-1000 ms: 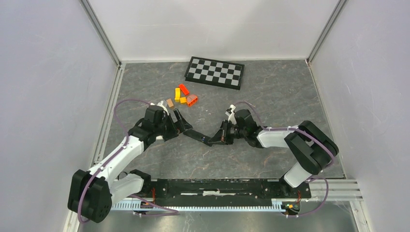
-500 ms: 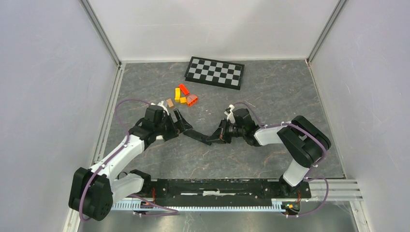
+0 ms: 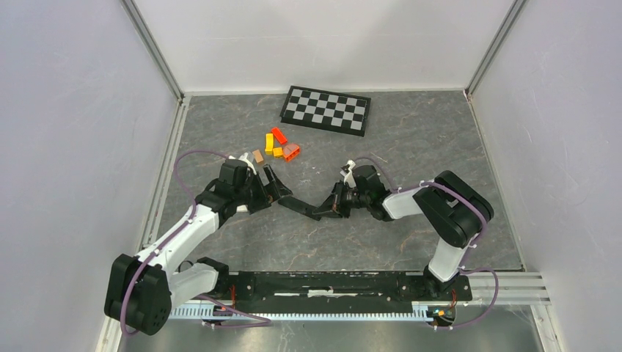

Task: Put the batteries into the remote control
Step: Load the battery cover into the remote control.

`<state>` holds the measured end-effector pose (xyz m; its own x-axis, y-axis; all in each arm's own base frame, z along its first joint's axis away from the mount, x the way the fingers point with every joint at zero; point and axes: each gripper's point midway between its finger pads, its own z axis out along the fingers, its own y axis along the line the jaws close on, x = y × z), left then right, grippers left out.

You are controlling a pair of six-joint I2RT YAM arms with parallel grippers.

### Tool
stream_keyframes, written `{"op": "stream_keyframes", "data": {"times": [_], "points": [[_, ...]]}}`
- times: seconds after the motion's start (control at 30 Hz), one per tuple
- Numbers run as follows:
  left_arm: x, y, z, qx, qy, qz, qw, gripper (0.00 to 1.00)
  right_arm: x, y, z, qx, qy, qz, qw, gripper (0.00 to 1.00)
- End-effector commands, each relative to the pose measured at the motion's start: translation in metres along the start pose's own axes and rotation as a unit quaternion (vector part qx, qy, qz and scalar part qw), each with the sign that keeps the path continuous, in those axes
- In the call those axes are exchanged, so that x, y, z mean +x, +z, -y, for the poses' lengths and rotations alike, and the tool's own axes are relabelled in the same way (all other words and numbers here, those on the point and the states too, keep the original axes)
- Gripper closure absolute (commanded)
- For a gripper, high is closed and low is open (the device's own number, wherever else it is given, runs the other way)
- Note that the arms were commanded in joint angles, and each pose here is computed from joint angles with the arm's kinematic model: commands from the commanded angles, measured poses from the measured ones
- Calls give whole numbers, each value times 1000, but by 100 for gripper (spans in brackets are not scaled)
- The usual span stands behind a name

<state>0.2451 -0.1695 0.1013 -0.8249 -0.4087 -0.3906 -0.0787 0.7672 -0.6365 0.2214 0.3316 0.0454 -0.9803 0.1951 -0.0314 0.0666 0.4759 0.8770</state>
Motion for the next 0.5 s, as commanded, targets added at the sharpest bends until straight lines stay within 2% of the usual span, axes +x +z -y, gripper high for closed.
{"op": "stream_keyframes", "data": {"times": [0.0,0.47], "points": [[-3,0,3,13,18,4,1000,0,-14,4,-14,-22,-10,17,1000,100],[-3,-1,3,15,18,5,1000,0,-15,2,-8,-30,29,24,999,100]]}}
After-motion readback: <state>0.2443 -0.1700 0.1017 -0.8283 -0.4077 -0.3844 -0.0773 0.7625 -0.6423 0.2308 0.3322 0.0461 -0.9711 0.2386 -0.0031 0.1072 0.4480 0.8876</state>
